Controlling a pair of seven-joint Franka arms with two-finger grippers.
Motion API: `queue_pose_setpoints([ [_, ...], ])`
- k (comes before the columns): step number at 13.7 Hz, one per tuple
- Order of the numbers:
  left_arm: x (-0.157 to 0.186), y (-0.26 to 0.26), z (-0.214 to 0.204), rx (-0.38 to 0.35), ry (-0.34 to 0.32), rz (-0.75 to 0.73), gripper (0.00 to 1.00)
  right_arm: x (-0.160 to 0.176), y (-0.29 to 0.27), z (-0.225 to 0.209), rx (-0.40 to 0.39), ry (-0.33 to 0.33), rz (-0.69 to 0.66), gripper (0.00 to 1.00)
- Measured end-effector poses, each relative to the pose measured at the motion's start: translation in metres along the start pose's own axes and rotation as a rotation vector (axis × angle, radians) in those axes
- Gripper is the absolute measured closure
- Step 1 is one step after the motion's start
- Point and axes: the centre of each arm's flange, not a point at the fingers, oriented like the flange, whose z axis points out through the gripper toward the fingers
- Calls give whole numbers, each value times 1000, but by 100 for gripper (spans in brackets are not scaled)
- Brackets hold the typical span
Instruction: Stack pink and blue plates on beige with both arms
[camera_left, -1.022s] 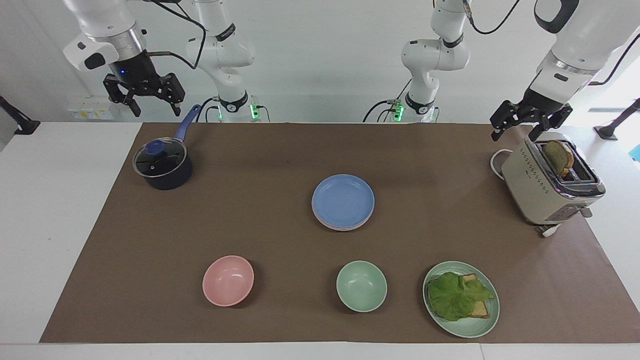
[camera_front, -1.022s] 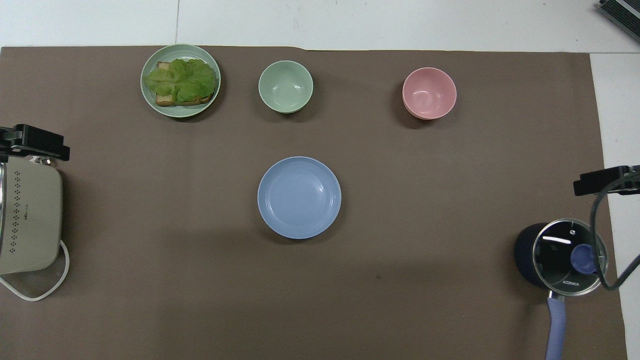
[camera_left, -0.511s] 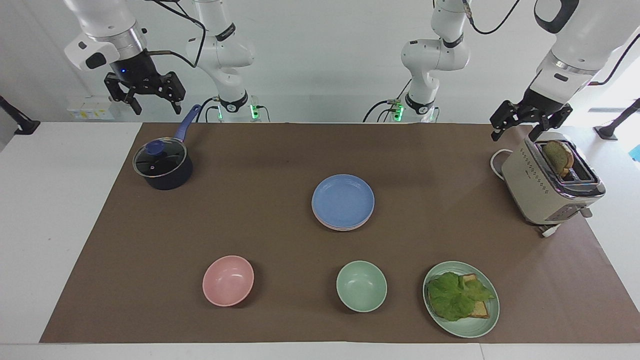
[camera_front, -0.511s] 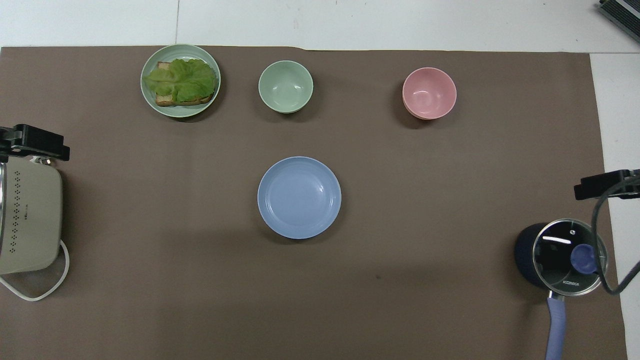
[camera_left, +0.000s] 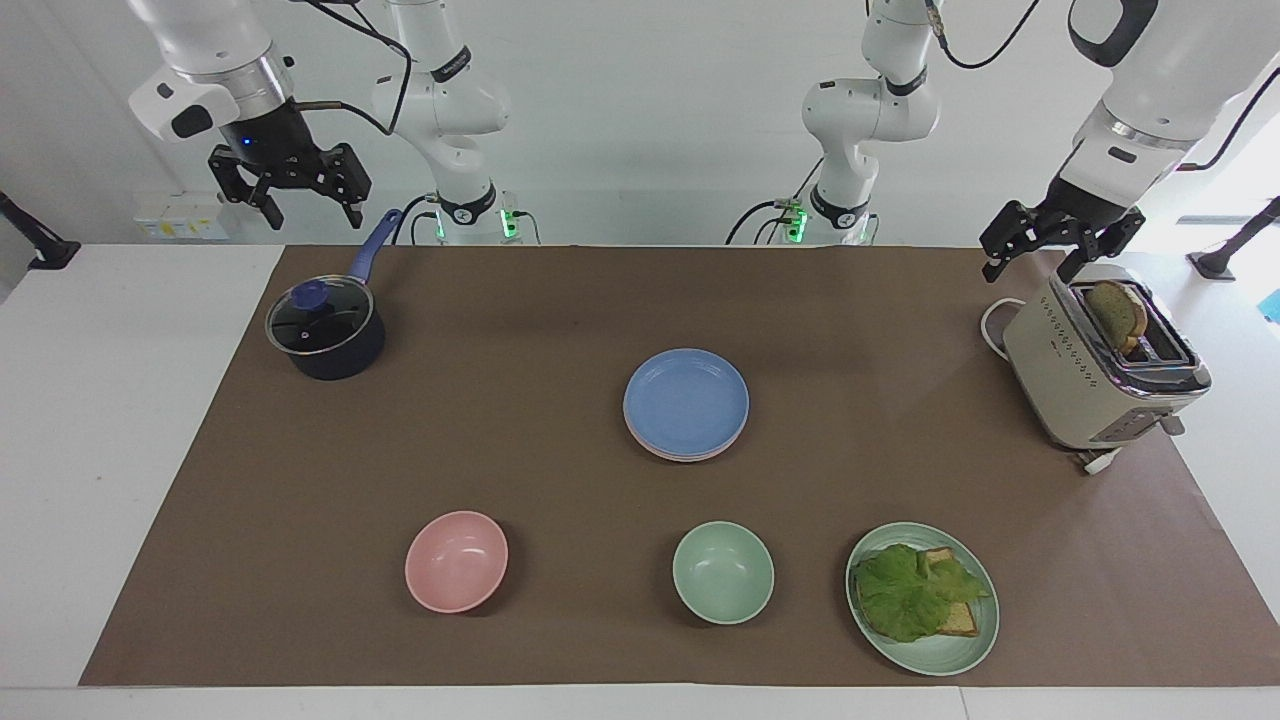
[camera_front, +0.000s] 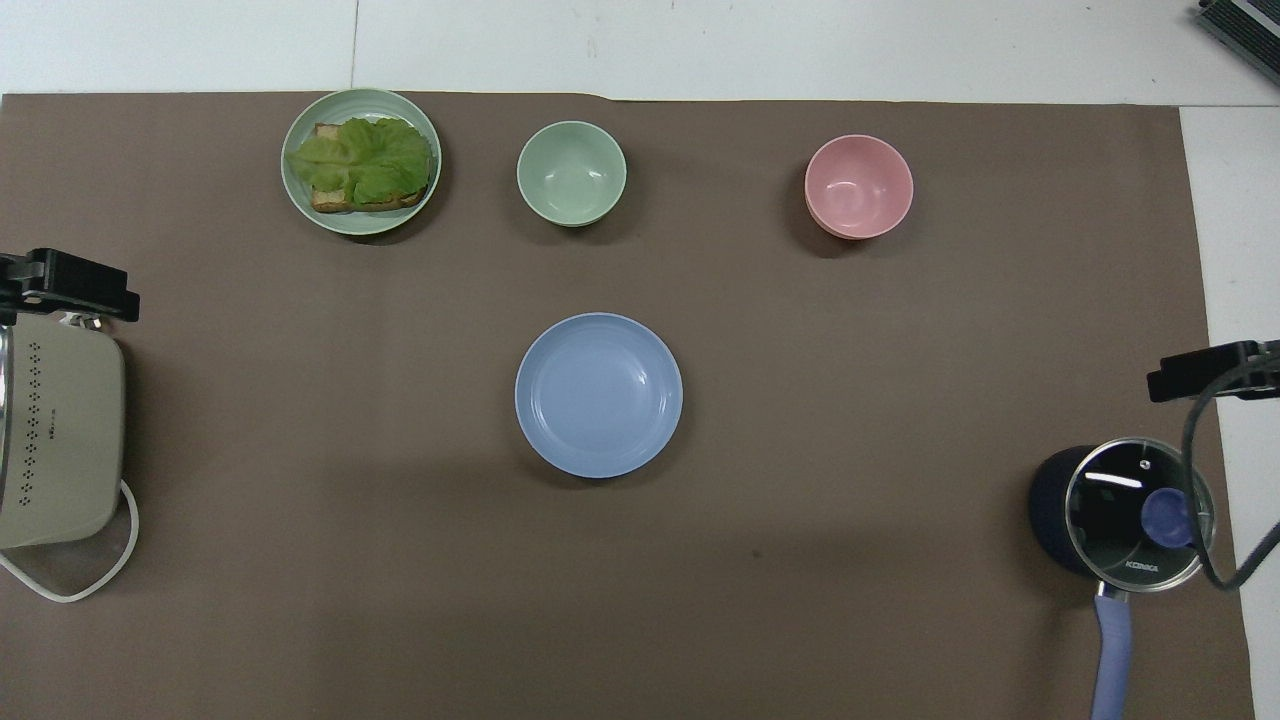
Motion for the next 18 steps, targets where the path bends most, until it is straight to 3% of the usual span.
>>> queue_pose_setpoints([
  [18,0,0,0,0,0,0,0,0,4,-1,-10,3,6,0],
])
